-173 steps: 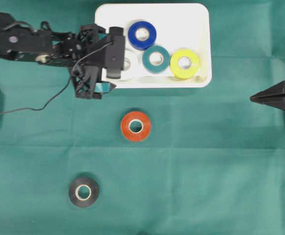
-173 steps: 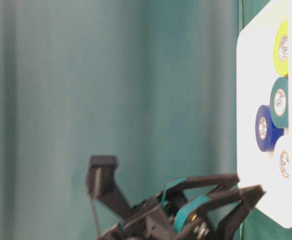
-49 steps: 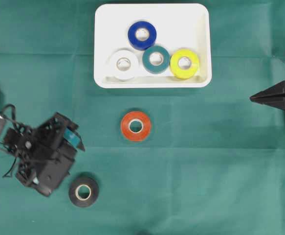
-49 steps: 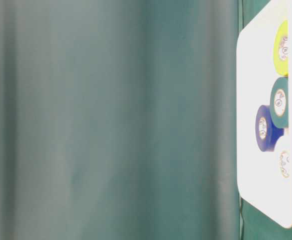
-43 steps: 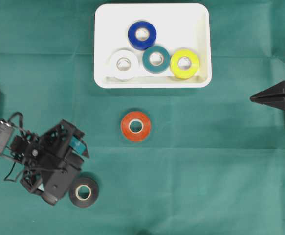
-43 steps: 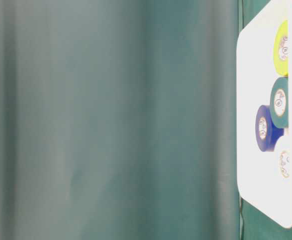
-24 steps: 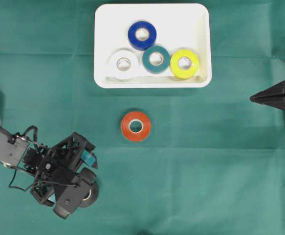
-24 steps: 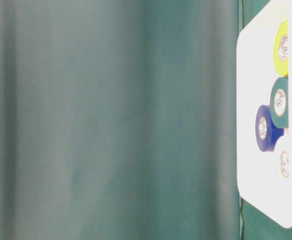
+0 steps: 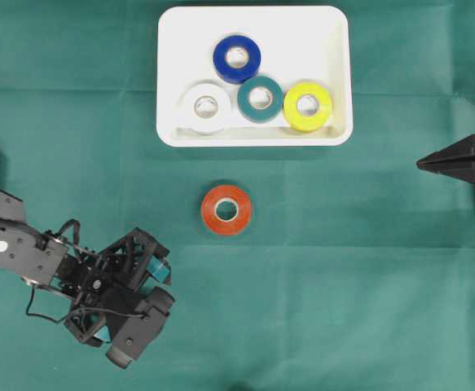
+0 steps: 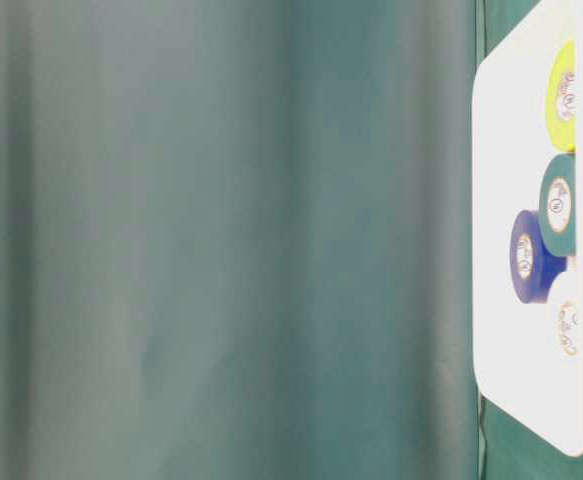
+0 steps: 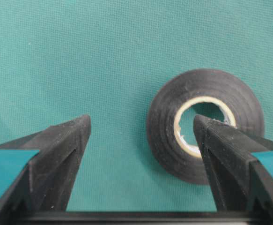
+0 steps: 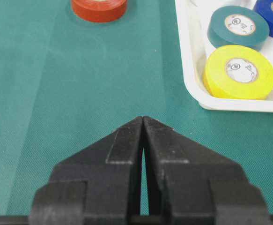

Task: Put the tape into the white case with the left arm.
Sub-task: 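Lower the left gripper and close it on the black tape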

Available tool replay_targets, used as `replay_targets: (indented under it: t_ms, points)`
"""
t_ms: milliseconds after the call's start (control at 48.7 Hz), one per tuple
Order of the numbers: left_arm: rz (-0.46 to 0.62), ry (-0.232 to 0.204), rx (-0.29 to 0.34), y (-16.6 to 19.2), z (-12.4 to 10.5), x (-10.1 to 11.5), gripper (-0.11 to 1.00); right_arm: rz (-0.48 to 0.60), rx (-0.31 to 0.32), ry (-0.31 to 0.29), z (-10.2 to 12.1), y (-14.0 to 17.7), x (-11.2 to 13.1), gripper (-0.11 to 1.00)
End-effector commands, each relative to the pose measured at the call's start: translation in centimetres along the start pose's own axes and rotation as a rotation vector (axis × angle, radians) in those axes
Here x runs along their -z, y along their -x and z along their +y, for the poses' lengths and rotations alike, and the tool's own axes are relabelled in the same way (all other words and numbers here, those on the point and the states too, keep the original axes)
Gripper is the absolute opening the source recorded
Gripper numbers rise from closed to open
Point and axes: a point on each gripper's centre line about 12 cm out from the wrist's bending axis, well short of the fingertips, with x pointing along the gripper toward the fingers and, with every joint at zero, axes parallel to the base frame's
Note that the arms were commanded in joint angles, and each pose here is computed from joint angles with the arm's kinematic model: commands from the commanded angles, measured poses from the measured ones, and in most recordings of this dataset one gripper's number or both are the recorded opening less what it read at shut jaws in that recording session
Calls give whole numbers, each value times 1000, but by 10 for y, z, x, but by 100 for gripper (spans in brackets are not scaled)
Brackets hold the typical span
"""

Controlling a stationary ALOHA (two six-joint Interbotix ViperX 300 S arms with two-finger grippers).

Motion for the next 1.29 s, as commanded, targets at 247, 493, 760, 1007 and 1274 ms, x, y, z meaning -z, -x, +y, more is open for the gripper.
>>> replay_targets:
  t_ms: [247, 493, 760, 1007, 1274]
  points:
    - [21, -2, 5, -17, -1, 2, 88, -18, -1, -1, 0, 0, -6, -9]
    - [37, -5, 8, -25, -1, 3, 88, -21, -1, -1, 0, 0, -7, -9]
    - [24, -5, 6, -24, 0, -2, 49, -18, -1, -1, 0, 0, -6, -9]
    - [27, -5, 6, -23, -1, -2, 24, -17, 0, 1, 0, 0, -6, -9]
    - [14, -13, 11, -7, -3, -12, 24, -17, 0, -1, 0, 0, -6, -9]
